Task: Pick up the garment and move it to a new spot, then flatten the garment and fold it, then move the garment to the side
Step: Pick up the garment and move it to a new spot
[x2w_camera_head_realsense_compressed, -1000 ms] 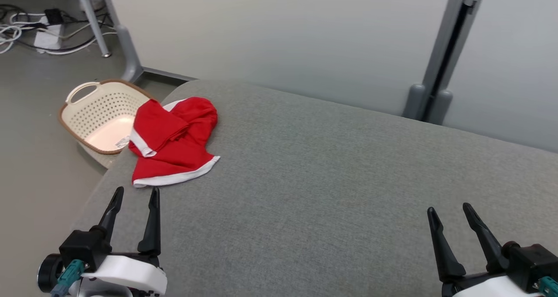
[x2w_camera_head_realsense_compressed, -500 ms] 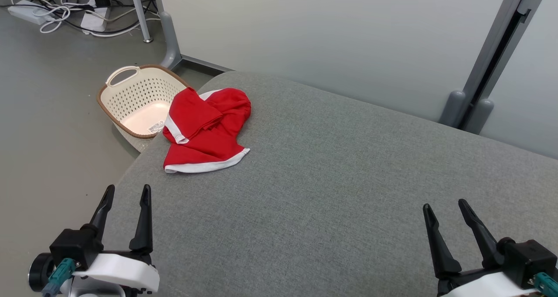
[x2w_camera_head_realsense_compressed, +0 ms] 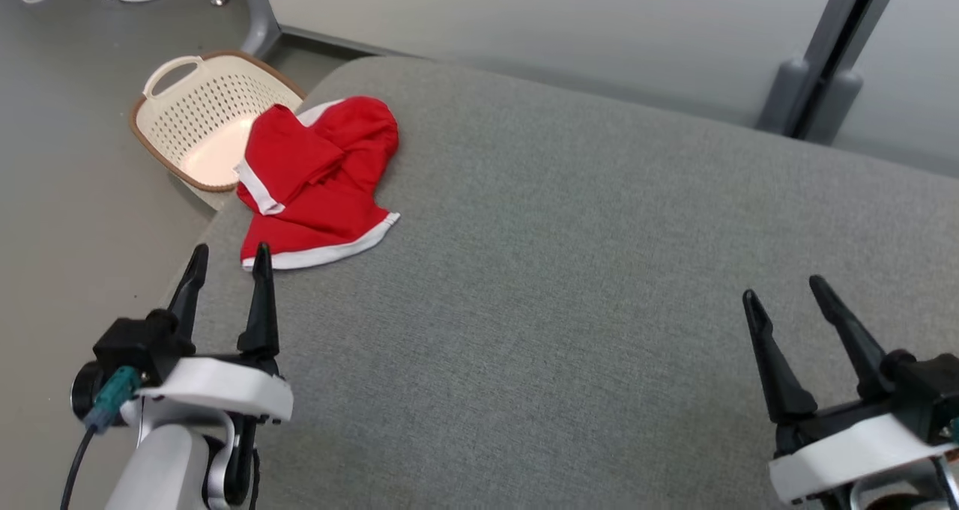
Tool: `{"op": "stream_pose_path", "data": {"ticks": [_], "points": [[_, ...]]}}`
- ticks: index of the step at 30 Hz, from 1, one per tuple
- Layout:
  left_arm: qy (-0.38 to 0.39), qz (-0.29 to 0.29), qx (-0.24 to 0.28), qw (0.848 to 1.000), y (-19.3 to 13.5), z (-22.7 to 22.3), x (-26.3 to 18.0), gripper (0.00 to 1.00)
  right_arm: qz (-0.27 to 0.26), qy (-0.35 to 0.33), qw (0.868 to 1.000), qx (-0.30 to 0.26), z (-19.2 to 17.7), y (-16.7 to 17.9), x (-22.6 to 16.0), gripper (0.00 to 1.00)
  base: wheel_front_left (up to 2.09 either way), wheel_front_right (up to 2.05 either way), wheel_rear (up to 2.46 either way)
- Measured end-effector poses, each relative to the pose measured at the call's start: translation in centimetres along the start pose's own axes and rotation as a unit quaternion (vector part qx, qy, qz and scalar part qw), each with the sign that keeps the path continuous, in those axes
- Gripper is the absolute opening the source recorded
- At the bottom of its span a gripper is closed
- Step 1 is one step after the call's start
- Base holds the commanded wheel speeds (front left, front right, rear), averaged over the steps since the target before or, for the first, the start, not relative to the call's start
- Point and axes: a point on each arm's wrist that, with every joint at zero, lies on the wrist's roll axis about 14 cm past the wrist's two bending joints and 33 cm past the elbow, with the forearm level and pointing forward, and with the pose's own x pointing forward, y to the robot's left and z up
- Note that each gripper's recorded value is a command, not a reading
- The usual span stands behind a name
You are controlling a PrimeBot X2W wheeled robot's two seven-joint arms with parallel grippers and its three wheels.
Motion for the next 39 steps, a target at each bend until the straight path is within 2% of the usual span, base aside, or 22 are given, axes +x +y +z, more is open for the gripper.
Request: {"op": "stream_pose_path", "data": {"ticks": [4, 5, 9, 17, 22, 23, 24, 25, 30, 34, 39], "points": [[0.031, -0.009, -0.001, 0.999, -1.5, -2.0, 3.8, 1.0, -0.007, 0.007, 1.0, -0.002, -0.6, -2.2, 1.5, 1.0, 0.0, 0.0, 0.0], [0.053, -0.012, 0.0, 0.999, -2.0, -3.6, 5.8, 1.0, -0.013, 0.015, 1.0, 0.0, -1.4, -3.4, 2.1, 1.0, 0.0, 0.0, 0.0], [0.124, -0.007, 0.006, 0.992, -1.9, -8.6, 8.3, 1.0, -0.028, 0.033, 0.999, 0.014, -3.8, -5.6, 3.1, 1.0, 0.0, 0.0, 0.0], [0.264, 0.002, 0.013, 0.964, -2.1, -18.2, 9.4, 1.0, -0.064, 0.066, 0.995, 0.032, -7.9, -9.3, 3.2, 1.0, 0.0, 0.0, 0.0], [0.285, 0.008, 0.012, 0.959, -2.0, -19.9, 10.5, 1.0, -0.084, 0.08, 0.993, 0.038, -9.3, -10.6, 2.6, 1.0, 0.0, 0.0, 0.0], [0.285, 0.008, 0.012, 0.959, -2.0, -19.9, 10.5, 0.72, -0.084, 0.08, 0.993, 0.038, -9.3, -10.6, 2.6, 1.0, 0.0, 0.0, 0.0], [0.284, 0.006, 0.017, 0.959, -1.9, -19.8, 10.7, 0.2, -0.086, 0.08, 0.992, 0.038, -9.4, -10.7, 2.5, 1.0, 0.0, 0.0, 0.0], [0.28, 0.009, 0.014, 0.96, -1.8, -19.6, 10.8, 0.0, -0.087, 0.079, 0.992, 0.038, -9.3, -10.7, 2.5, 1.0, 0.0, 0.0, 0.0], [0.225, 0.026, -0.004, 0.974, -0.4, -16.2, 11.7, 0.0, -0.091, 0.063, 0.993, 0.036, -8.2, -10.5, 2.3, 1.0, 0.0, 0.0, 0.0], [0.161, 0.026, 0.015, 0.986, 1.1, -11.9, 11.8, 0.0, -0.094, 0.049, 0.994, 0.035, -6.9, -10.0, 1.8, 1.0, 0.0, 0.0, 0.0], [0.085, 0.011, 0.025, 0.996, 0.8, -6.9, 10.8, 0.0, -0.098, 0.032, 0.994, 0.034, -5.1, -9.1, 0.7, 1.0, 0.0, 0.0, 0.0]]}}
